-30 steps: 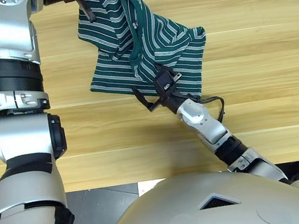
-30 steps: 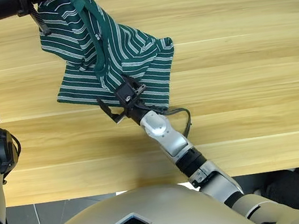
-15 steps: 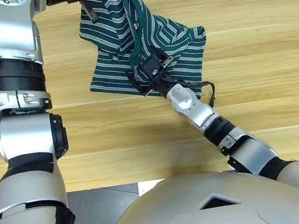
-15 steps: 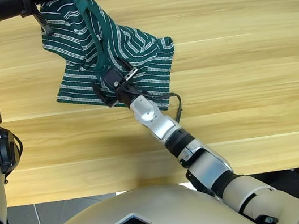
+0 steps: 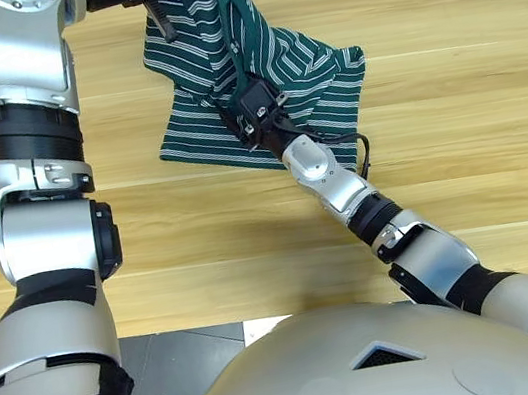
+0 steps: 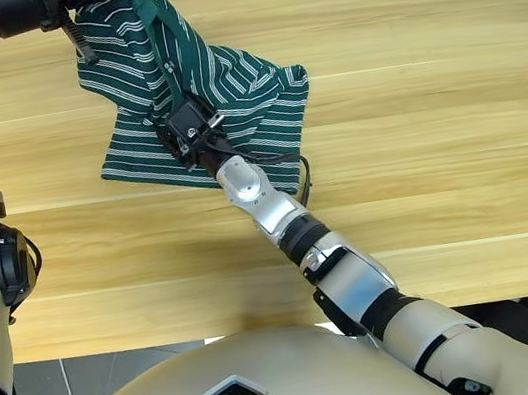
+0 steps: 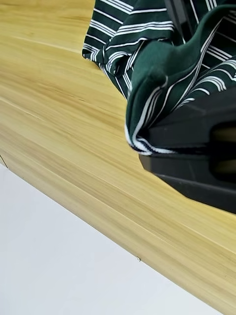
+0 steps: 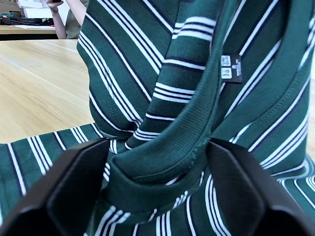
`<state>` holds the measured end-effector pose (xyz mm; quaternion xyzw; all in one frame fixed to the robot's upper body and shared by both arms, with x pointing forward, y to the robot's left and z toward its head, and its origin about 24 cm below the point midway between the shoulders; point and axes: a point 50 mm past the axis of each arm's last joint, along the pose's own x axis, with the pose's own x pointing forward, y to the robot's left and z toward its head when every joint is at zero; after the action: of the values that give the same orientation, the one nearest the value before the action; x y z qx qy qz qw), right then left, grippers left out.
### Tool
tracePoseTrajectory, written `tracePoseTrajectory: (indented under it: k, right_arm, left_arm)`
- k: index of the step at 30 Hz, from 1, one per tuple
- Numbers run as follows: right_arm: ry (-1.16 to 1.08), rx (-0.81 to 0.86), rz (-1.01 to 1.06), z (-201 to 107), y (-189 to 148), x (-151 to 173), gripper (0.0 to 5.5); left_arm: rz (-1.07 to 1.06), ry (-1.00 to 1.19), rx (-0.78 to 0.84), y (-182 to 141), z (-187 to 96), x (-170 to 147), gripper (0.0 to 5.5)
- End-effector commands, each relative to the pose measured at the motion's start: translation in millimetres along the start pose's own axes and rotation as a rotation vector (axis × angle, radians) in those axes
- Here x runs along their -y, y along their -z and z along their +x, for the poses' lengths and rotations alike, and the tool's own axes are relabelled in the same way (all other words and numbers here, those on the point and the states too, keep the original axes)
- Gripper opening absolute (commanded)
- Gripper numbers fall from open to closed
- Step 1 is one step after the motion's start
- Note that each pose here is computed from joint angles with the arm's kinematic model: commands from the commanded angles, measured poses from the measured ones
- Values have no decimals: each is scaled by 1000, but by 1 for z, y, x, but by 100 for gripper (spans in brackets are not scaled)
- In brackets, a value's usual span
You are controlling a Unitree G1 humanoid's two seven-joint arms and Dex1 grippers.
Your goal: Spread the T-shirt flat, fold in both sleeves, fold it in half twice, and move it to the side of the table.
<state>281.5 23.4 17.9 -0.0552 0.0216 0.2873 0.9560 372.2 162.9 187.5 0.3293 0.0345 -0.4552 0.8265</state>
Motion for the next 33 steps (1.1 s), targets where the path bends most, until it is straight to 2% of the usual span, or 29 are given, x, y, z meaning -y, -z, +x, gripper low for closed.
tracePoseTrajectory:
  k: [1, 15, 20, 23, 28, 31, 33]
  right_arm:
    - [-59, 57, 250, 7, -26, -68, 281]
    - [-59, 73, 274, 5, -28, -67, 10]
    - [-17, 106, 245, 1, -26, -36, 2]
    - [-38, 152, 162, -10, -30, 3, 2]
    - [-100, 206, -14, -47, -57, 88, 2]
    - [-172, 182, -65, -72, -68, 114, 2]
    - [-312, 125, -173, -93, -68, 121, 2]
  left_arm:
    - [-7, 11, -34, 11, 1, 6, 0]
    - [-12, -9, -26, 11, -3, 3, 0]
    - [-24, -53, -24, 13, -14, -4, 0]
    - [-30, -90, -11, 12, -24, -11, 0]
    - [-43, -137, 15, 15, -45, -12, 0]
    - [-31, -136, 56, 10, -55, -2, 0]
    - [-16, -108, 100, 4, -65, 19, 0]
